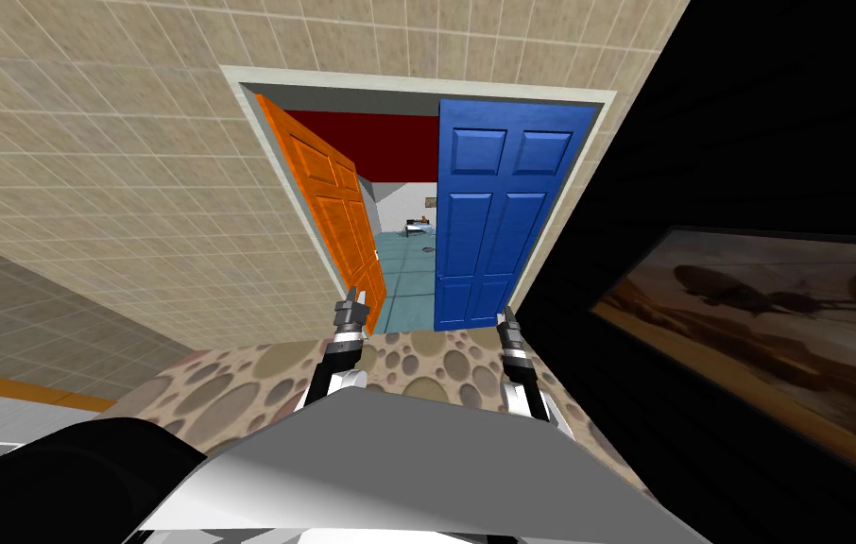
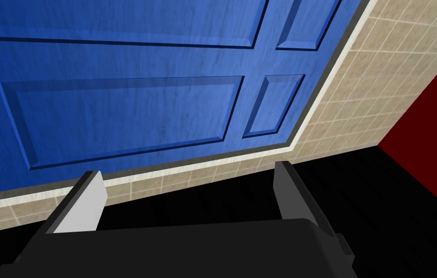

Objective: Push the door open

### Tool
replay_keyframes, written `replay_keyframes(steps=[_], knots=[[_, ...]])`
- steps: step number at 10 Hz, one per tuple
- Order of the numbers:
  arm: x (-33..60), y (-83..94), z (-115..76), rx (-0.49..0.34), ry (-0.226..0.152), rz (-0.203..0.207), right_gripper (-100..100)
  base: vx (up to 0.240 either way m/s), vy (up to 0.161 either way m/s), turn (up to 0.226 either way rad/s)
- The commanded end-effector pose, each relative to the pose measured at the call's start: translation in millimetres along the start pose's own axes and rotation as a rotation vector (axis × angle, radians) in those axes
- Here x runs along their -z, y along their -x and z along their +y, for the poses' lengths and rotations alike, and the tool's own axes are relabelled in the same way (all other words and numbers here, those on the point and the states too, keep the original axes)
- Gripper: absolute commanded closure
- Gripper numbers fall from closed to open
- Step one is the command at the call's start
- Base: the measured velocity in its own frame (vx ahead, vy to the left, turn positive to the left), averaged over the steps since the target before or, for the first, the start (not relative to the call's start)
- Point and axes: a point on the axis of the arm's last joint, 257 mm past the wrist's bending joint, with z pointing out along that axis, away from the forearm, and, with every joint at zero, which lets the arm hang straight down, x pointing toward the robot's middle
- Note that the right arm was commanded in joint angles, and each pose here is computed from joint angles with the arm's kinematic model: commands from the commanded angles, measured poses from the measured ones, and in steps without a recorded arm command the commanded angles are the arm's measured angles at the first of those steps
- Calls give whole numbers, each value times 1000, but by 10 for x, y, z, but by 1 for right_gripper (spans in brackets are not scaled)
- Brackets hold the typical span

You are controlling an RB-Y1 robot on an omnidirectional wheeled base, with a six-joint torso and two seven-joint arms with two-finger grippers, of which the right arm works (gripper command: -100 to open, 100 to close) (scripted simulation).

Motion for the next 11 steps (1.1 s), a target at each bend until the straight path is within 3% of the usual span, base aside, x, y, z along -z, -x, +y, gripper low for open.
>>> replay_keyframes(steps=[1,11], knots=[[0,-28,-105,-4,-17,4,-100,65,11,32],[122,-351,-867,-47,-159,40,-100,101,27,46]])
